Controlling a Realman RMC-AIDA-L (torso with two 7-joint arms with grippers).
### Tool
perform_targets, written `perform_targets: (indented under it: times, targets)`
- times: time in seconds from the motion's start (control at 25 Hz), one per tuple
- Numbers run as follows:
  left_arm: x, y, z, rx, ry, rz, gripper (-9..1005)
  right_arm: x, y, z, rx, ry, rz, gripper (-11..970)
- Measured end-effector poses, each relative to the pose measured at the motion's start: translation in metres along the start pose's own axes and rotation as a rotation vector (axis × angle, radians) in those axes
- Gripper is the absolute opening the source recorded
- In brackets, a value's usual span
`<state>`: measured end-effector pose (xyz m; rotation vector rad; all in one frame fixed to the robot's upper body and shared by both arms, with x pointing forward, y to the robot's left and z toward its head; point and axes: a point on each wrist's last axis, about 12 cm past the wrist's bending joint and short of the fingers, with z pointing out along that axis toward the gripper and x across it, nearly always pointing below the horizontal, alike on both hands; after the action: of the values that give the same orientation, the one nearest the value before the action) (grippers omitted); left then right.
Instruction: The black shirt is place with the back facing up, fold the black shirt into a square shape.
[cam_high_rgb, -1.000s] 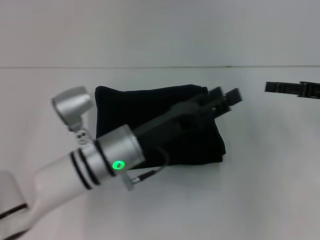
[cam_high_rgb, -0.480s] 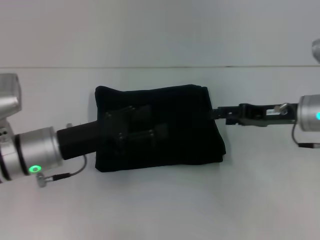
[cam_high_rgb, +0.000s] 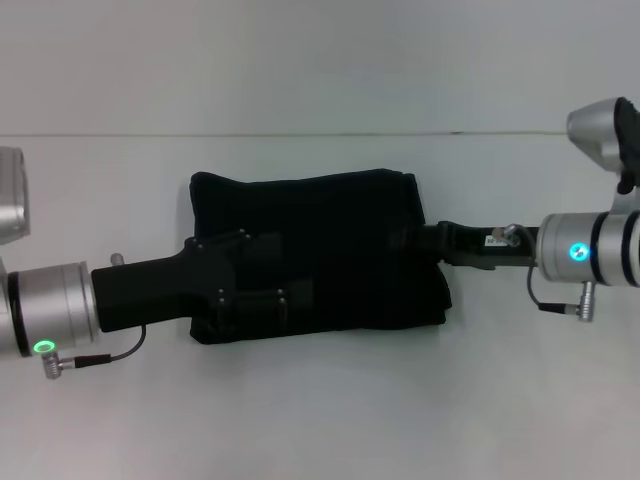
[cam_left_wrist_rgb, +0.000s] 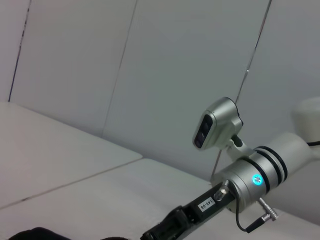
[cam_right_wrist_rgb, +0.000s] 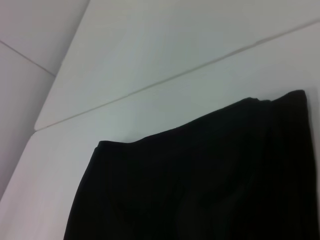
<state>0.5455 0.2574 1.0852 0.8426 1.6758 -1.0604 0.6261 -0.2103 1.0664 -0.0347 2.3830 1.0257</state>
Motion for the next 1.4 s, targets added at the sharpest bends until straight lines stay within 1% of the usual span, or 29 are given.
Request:
perform_targets:
  times: [0.16, 0.28, 0.48, 0.72, 0.88, 1.12, 1.24, 1.4]
  targets:
    - [0.0, 0.0, 0.0, 0.002, 0.008, 0.011, 870, 0.001, 0.004, 0.007, -0.001, -0.032, 0.017, 752]
    - [0.0, 0.0, 0.0, 0.001, 0.008, 0.012, 870, 0.0, 0.004, 0.009, 0.005, -0.064, 0.035, 750]
    - [0.0, 0.001, -0.001, -0.003, 0.01, 0.012, 869, 0.001, 0.005, 0.01, 0.001, -0.067, 0.025, 518]
    - [0.002, 0.002, -0.002, -0.021, 0.015, 0.002, 867, 0.002, 0.007, 0.012, -0.013, -0.078, 0.014, 304]
    - [0.003, 0.002, -0.002, -0.026, 0.016, -0.004, 866, 0.0, 0.01, 0.013, -0.021, -0.1, -0.022, 211]
    - [0.004, 0.002, -0.003, -0.033, 0.016, -0.028, 865, -0.016, 0.019, 0.01, -0.048, -0.143, -0.1, 72]
    - [0.006, 0.001, -0.003, -0.034, 0.012, -0.036, 864, -0.025, 0.021, 0.005, -0.059, -0.16, -0.133, 55]
    - [0.007, 0.0, -0.003, -0.034, 0.004, -0.057, 864, -0.031, 0.018, -0.002, -0.052, -0.168, -0.154, 41]
